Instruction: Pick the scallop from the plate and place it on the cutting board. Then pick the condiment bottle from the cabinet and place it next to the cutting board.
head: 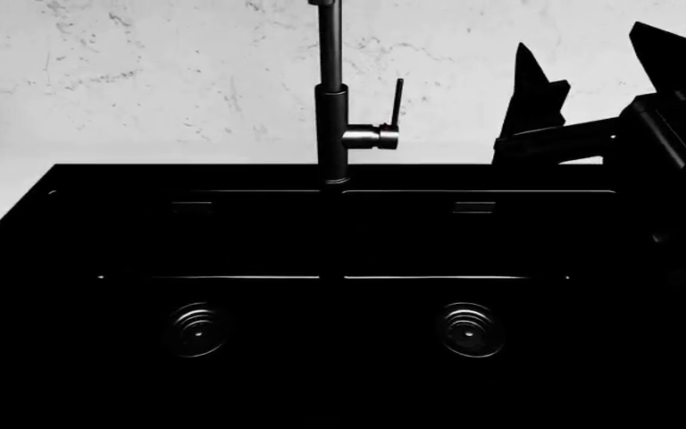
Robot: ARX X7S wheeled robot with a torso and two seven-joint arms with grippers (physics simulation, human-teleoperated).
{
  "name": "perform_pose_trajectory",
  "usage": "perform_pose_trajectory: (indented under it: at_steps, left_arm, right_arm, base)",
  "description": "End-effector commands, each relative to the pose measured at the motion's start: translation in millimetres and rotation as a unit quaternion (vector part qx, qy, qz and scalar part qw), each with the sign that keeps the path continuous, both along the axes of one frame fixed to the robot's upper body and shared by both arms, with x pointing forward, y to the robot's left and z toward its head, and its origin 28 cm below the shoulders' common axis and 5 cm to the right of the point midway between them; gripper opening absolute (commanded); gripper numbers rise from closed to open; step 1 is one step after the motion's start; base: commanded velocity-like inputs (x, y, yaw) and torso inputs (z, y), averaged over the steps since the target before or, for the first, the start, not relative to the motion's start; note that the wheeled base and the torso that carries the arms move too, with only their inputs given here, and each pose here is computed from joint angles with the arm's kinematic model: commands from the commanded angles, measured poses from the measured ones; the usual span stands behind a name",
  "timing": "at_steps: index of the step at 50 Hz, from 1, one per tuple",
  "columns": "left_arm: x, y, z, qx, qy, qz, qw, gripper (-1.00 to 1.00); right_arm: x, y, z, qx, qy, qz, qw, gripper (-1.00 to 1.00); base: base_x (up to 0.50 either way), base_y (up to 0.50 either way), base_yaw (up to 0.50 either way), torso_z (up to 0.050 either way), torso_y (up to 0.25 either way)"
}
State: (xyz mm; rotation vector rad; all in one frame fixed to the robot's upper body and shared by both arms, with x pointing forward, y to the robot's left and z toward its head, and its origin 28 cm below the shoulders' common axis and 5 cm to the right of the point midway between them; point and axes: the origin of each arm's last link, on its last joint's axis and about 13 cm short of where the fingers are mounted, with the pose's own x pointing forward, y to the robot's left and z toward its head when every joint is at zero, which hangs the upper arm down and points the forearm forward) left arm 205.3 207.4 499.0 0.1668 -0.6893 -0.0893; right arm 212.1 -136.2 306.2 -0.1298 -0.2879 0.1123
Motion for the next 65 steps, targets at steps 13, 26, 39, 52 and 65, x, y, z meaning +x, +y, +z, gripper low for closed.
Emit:
perform_pose_trajectory:
  at_steps: [13, 26, 39, 52, 65]
  left_arm:
    - [37, -3.4, 67, -0.043, 0.048, 0.012, 0.998, 1.0]
    - [50, -0.9, 76, -0.043, 0.093, 0.044, 0.994, 1.0]
    - [68, -2.0, 78, -0.044, 0.136, 0.046, 0.989, 1.0]
    - [81, -8.9, 73, -0.028, 0.174, 0.028, 0.984, 1.0]
    - [92, -8.4, 69, -0.02, 0.19, 0.05, 0.98, 1.0]
  right_arm:
    - [-2, 1.1, 4, -0.003, 0.005, 0.002, 1.0, 1.0]
    - [-2, 1.1, 3, -0.004, 0.006, 0.001, 1.0, 1.0]
    - [-2, 0.4, 1, -0.004, 0.007, -0.001, 1.0, 1.0]
    - [-1, -0.8, -3, -0.003, 0.008, -0.001, 1.0, 1.0]
    - [-2, -1.0, -3, -0.003, 0.008, -0.002, 1.0, 1.0]
  base:
    - [0.0, 0.0, 0.0, 0.0, 0.0]
    - [0.0, 0.0, 0.0, 0.0, 0.0]
    - [0.0, 0.0, 0.0, 0.0, 0.0]
    - [0.0, 0.0, 0.0, 0.0, 0.0]
    - [0.0, 0.0, 0.0, 0.0, 0.0]
